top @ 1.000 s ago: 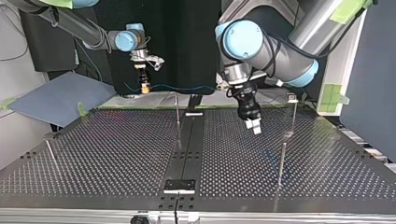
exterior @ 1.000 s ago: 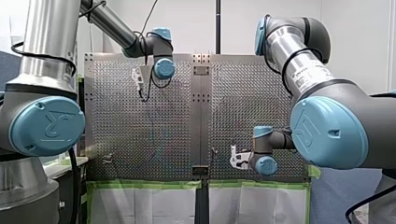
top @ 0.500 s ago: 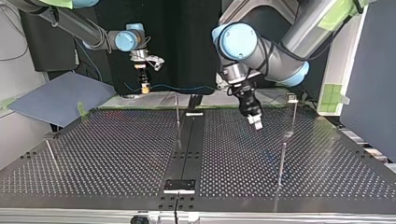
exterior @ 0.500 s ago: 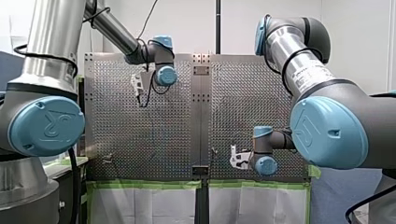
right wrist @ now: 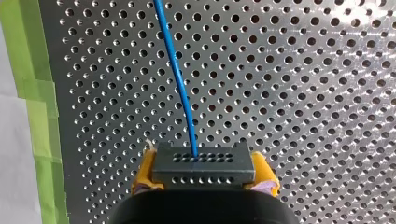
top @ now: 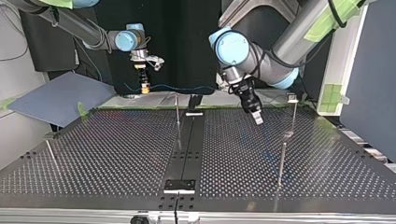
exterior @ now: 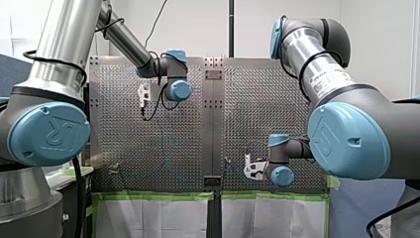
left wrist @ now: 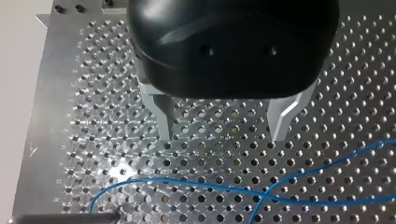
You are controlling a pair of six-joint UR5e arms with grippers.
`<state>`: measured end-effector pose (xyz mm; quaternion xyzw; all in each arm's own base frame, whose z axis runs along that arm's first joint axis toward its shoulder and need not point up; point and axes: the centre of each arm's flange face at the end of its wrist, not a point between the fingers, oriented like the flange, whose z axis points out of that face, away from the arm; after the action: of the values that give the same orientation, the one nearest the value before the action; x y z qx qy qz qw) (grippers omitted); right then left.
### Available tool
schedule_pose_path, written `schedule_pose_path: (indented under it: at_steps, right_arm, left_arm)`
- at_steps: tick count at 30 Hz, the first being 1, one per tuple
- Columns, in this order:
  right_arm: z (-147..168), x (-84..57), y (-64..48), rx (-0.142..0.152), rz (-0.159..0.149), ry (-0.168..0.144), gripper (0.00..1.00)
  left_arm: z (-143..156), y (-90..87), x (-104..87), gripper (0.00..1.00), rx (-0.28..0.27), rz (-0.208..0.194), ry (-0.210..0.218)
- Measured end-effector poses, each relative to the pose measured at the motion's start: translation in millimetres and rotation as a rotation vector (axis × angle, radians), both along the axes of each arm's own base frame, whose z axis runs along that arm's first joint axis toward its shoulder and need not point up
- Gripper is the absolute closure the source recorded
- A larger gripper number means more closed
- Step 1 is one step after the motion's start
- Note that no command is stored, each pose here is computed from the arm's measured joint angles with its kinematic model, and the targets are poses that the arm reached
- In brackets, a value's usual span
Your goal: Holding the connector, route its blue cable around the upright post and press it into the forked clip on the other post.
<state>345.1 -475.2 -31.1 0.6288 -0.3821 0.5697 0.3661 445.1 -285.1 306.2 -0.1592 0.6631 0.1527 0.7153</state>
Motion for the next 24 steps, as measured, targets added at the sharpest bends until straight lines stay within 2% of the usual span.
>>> schedule_pose_path:
  at_steps: [3, 10, 19, 24]
  right_arm:
    - [0, 0.0, 0.0, 0.000, 0.000, 0.000, 0.93]
    - [0, -0.1, 0.0, 0.000, 0.000, 0.000, 0.93]
    - [1, 0.2, -0.9, -0.008, 0.000, -0.002, 0.93]
    - [2, 0.6, -2.1, -0.018, 0.000, -0.008, 0.93]
  left_arm:
    - [4, -0.1, 2.7, 0.00, 0.020, 0.004, 0.004]
    - [8, -0.7, 10.3, 0.00, 0.069, -0.032, 0.017]
    - [4, 11.5, 18.6, 0.00, 0.042, -0.082, 0.045]
    - [3, 22.2, 25.6, 0.00, 0.016, -0.096, 0.053]
